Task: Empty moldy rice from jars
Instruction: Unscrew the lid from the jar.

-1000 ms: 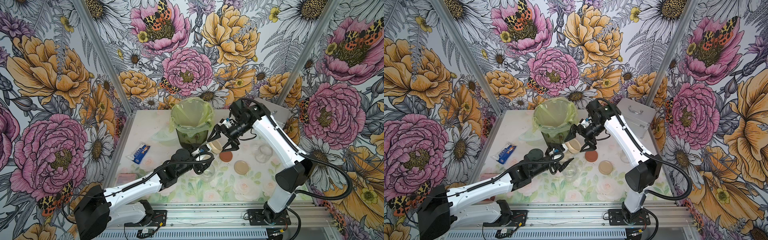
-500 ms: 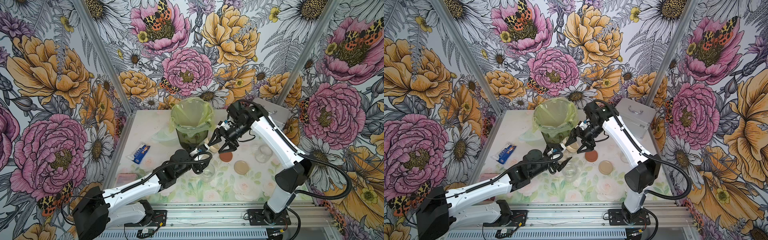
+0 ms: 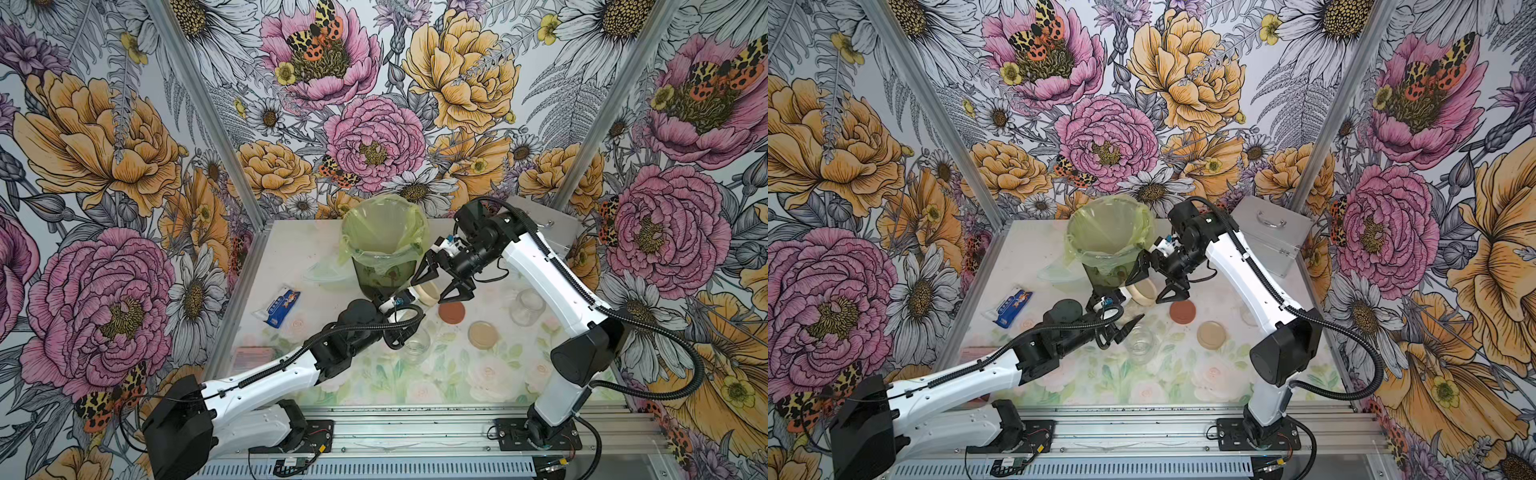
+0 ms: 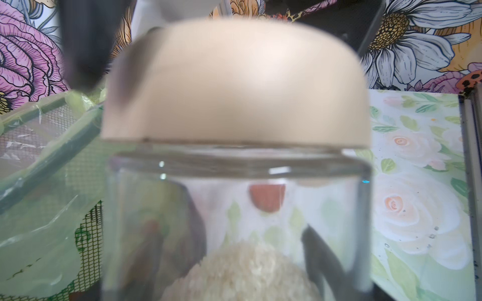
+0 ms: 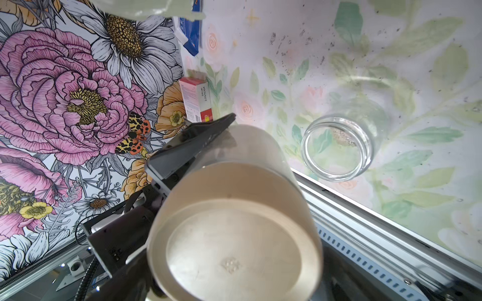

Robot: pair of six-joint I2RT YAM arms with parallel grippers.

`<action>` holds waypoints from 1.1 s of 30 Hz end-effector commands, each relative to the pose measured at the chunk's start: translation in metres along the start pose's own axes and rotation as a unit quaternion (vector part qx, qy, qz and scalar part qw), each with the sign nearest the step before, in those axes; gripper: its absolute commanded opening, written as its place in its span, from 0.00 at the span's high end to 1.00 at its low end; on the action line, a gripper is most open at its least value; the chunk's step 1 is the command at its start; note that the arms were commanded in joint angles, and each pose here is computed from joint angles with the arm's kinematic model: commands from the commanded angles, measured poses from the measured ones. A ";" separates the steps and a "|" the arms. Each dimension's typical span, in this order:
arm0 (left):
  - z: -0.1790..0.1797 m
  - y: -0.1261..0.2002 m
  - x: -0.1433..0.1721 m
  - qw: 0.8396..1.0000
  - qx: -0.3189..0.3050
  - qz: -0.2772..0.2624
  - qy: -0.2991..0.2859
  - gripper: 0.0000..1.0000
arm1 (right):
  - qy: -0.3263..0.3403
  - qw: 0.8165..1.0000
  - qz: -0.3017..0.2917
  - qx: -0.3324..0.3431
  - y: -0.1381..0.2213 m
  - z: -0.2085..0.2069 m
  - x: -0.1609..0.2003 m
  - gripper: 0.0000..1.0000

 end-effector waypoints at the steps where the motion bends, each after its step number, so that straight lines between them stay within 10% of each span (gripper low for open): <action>1: 0.017 0.012 -0.044 0.997 -0.024 -0.077 0.003 1.00 | -0.008 1.000 -0.006 -0.006 0.005 -0.003 0.002 0.01; 33: 0.012 0.014 -0.042 0.997 -0.016 -0.071 -0.003 1.00 | -0.002 1.000 -0.007 -0.024 -0.001 0.014 -0.010 0.05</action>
Point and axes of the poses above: each gripper's point midway between its finger pads, its own y axis back along the fingers, its own z axis along the line the jaws close on, x = y × z, the point moved 1 cm from there along y, back along the fingers, and after that the axes turned 12 degrees about -y, right-handed, at the moved point
